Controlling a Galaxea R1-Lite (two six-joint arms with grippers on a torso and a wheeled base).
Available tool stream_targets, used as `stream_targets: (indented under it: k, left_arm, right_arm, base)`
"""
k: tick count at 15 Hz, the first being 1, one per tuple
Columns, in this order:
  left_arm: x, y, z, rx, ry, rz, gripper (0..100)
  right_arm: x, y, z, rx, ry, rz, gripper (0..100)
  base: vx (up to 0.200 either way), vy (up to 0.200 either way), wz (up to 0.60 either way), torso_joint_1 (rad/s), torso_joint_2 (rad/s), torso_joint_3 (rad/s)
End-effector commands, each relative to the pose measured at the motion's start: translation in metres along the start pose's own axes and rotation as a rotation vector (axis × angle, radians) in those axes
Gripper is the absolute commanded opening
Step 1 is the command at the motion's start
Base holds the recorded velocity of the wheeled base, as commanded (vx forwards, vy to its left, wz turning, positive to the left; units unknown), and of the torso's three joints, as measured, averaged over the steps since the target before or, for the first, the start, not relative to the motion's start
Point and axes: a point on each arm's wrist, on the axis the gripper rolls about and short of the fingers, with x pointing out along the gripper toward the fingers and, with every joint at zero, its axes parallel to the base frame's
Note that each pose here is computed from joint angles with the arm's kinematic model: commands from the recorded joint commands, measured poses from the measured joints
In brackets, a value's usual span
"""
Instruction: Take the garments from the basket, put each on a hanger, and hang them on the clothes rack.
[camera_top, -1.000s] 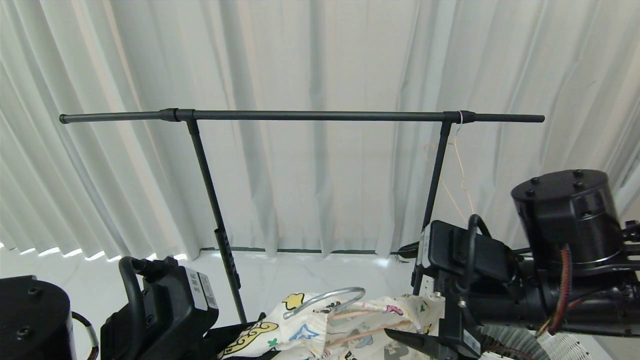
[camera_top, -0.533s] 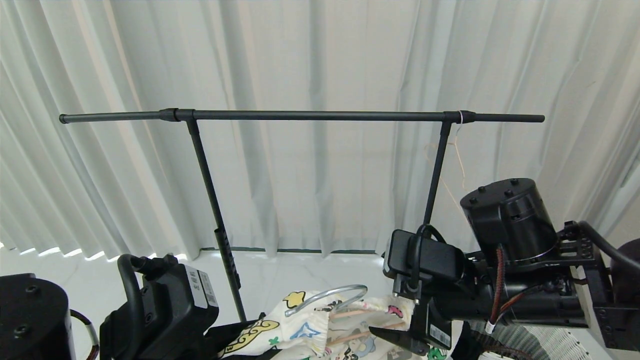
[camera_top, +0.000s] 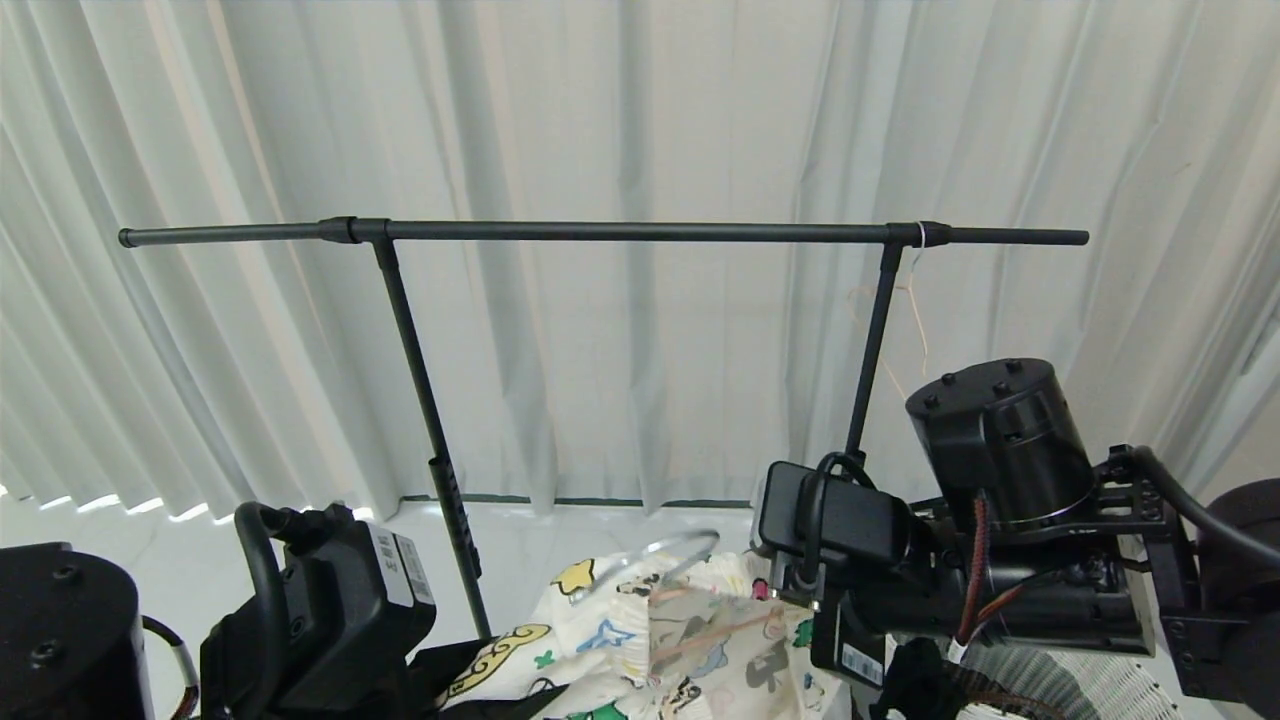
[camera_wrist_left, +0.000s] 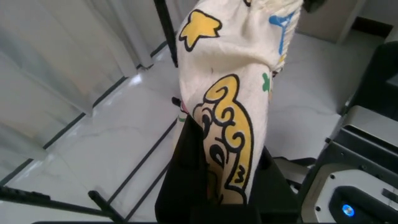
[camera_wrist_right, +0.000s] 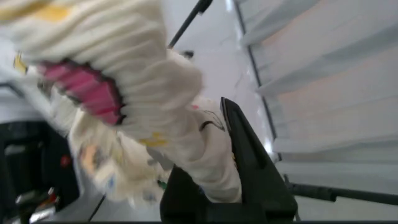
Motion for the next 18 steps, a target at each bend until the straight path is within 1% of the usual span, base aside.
stream_targets:
  k: [1, 4, 5, 8, 11, 12, 13, 14, 16, 18]
  left_arm:
    - [0.001, 0.0, -0.001, 0.001, 0.006, -0.001, 0]
    - [0.001, 0.0, -0.001, 0.003, 0.009, -0.001, 0]
    - [0.001, 0.0, -0.002, 0.003, 0.01, 0.0, 100]
    - [0.001, 0.001, -0.002, 0.002, 0.015, 0.011, 100]
    - [0.002, 0.005, -0.007, -0.01, 0.036, 0.036, 100]
    - [0.002, 0.008, -0.014, -0.021, 0.064, 0.059, 100]
    - [0.001, 0.01, -0.017, -0.026, 0.07, 0.072, 100]
    - [-0.002, 0.015, -0.024, -0.017, 0.091, 0.109, 100]
    - [-0.012, 0.023, -0.034, 0.01, 0.11, 0.172, 100]
    - [-0.018, 0.023, -0.036, 0.006, 0.097, 0.189, 100]
  right_arm:
    - [0.001, 0.0, 0.0, 0.0, -0.005, 0.0, 0]
    - [0.001, 0.003, 0.003, -0.011, -0.026, 0.003, 0]
    - [0.0, 0.004, 0.004, -0.018, -0.034, 0.003, 0]
    - [-0.006, 0.006, 0.005, -0.102, -0.086, -0.016, 0]
    - [-0.014, 0.007, 0.0, -0.147, -0.128, -0.056, 0]
    - [-0.019, 0.005, -0.003, -0.171, -0.153, -0.093, 0]
    - [-0.021, 0.004, -0.005, -0.177, -0.156, -0.105, 0]
    - [-0.028, 0.002, -0.012, -0.178, -0.155, -0.136, 0]
    - [-0.042, -0.008, -0.023, -0.153, -0.138, -0.192, 0]
    - [-0.051, -0.019, -0.027, -0.132, -0.132, -0.247, 0]
  base:
    - [0.0, 0.0, 0.0, 0.0, 0.0, 0.0]
    - [0.0, 0.0, 0.0, 0.0, 0.0, 0.0]
    - [0.0, 0.0, 0.0, 0.0, 0.0, 0.0]
    - [0.0, 0.0, 0.0, 0.0, 0.0, 0.0]
    - [0.0, 0.0, 0.0, 0.0, 0.0, 0.0]
    - [0.0, 0.0, 0.0, 0.0, 0.0, 0.0]
    - [0.0, 0.0, 0.0, 0.0, 0.0, 0.0]
    - [0.0, 0.0, 0.0, 0.0, 0.0, 0.0]
    - [0.0, 0.0, 0.0, 0.0, 0.0, 0.0]
    - [0.0, 0.0, 0.0, 0.0, 0.0, 0.0]
